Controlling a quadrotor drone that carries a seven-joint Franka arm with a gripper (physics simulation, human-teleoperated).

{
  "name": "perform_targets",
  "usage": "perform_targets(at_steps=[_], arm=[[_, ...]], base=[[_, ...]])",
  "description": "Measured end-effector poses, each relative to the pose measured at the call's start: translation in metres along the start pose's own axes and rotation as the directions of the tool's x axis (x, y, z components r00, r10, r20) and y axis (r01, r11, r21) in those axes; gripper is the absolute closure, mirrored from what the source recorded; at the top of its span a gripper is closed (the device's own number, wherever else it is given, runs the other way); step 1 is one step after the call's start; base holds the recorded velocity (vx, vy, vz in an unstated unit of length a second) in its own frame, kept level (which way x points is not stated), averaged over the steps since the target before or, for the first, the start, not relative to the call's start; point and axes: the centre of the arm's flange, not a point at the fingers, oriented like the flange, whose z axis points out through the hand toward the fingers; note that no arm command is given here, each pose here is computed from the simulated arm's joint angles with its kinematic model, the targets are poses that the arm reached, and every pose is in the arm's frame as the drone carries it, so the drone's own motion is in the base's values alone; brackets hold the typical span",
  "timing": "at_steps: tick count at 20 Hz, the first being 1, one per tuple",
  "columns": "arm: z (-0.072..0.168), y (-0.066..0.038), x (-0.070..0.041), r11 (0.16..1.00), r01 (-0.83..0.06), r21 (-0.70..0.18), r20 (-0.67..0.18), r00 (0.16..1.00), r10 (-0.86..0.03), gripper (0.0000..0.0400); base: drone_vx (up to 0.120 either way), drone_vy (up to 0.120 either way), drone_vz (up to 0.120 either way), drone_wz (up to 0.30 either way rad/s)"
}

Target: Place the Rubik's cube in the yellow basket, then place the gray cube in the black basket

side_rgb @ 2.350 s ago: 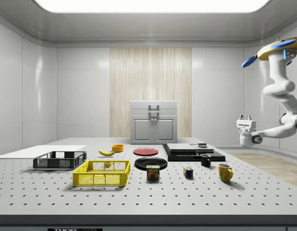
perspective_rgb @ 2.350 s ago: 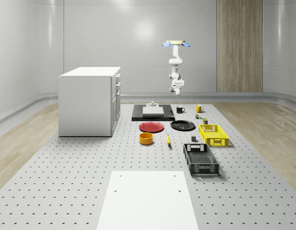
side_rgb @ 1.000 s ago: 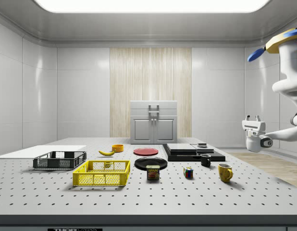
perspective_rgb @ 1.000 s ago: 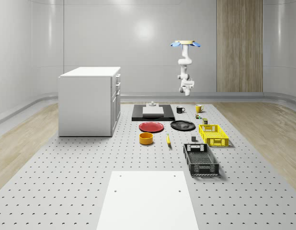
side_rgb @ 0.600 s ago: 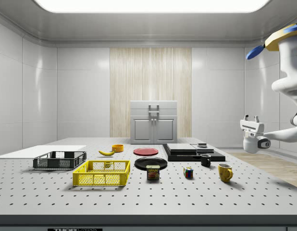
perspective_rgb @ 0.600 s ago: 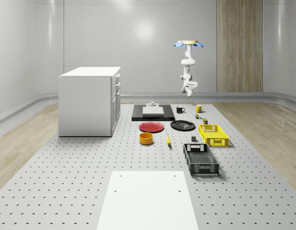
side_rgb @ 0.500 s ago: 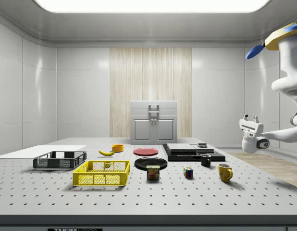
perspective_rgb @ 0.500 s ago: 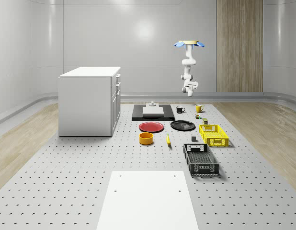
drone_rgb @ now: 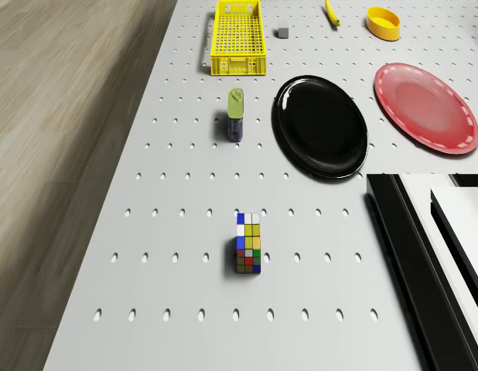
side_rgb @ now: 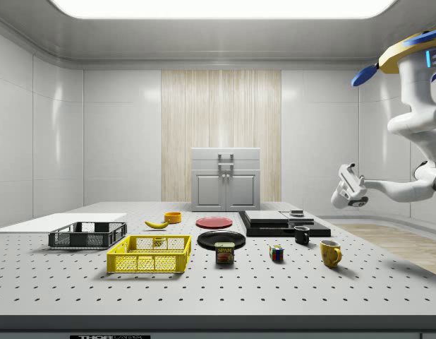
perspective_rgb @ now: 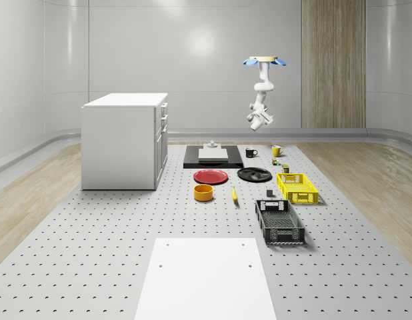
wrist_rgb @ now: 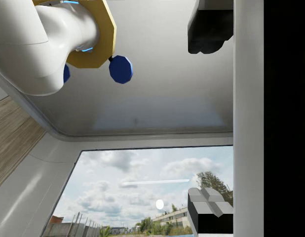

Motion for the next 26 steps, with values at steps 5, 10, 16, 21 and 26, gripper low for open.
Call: perform_targets(at_steps=[5,10,16,21,26], arm=[[0.032,-0.05,-0.052,0.843,-0.141,-0.519,-0.508,0.844,-0.172,0.0],[0.098,-0.068,-0.071,0.509,-0.466,-0.723,-0.69,0.513,-0.51,0.0],[0.14,-0.062,-0.067,0.299,-0.677,-0.673,-0.623,0.301,-0.722,0.0],[0.152,-0.058,-0.063,0.239,-0.738,-0.631,-0.575,0.238,-0.783,0.0],[0.157,-0.055,-0.061,0.216,-0.762,-0.611,-0.552,0.213,-0.806,0.0]], base=[[0.12,0.0,-0.096,0.0],[0.12,0.0,-0.12,0.0],[0.12,0.0,-0.12,0.0],[0.12,0.0,-0.12,0.0],[0.12,0.064,-0.008,0.0]])
